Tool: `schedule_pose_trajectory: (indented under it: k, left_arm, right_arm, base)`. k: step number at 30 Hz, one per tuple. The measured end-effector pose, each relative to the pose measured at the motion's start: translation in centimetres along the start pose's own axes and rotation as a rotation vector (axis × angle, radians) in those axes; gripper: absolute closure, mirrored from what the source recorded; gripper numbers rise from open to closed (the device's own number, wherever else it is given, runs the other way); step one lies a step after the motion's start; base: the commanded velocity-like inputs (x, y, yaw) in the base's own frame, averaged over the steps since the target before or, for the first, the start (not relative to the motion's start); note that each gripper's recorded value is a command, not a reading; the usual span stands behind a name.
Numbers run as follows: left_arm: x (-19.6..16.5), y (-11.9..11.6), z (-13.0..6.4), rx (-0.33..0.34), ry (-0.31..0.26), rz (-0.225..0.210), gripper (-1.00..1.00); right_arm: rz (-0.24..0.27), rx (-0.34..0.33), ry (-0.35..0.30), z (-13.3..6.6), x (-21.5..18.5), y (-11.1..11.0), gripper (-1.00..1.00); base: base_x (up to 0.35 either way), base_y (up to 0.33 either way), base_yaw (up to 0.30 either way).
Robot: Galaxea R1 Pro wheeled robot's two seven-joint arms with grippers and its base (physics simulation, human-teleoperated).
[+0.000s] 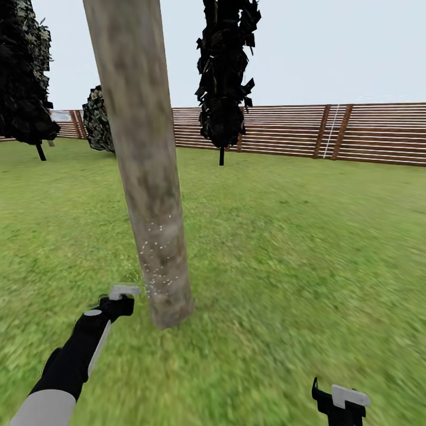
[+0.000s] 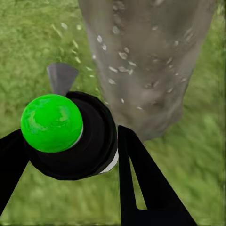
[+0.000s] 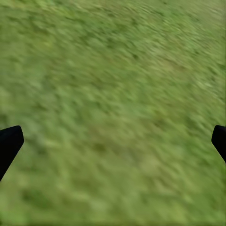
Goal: In the garden, pick up the pesticide atomizer on the floor and spray pesticide onto both trees until each tree trunk is fully covered.
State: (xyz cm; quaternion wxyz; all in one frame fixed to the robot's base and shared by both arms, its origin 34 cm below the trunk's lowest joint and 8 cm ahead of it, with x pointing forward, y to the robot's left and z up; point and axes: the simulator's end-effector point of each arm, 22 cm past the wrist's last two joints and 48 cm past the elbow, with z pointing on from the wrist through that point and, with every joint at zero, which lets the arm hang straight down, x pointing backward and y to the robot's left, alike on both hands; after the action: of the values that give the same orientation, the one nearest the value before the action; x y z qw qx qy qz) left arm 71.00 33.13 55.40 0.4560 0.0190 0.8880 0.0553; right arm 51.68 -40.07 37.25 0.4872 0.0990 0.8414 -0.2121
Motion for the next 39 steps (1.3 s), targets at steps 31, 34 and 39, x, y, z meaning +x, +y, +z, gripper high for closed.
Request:
schedule_pose_trajectory:
  k: [31,34,39]
  left_arm:
    - [1.7,0.7,-0.6,-0.168,-0.045,-0.061,1.00]
    - [1.7,0.7,-0.6,-0.167,-0.045,-0.061,1.00]
    - [1.7,0.7,-0.6,-0.167,-0.045,-0.060,1.00]
  right_arm:
    - [0.000,0.000,0.000,0.0,-0.1,0.0,-1.00]
    - [0.000,-0.001,0.000,0.0,0.0,0.0,-1.00]
    - [0.001,-0.001,0.000,0.0,0.0,0.1,-1.00]
  base:
    - [-0.029,-0.237,0.066]
    - [0.115,-0.275,0.000]
    - [0.121,-0.275,0.001]
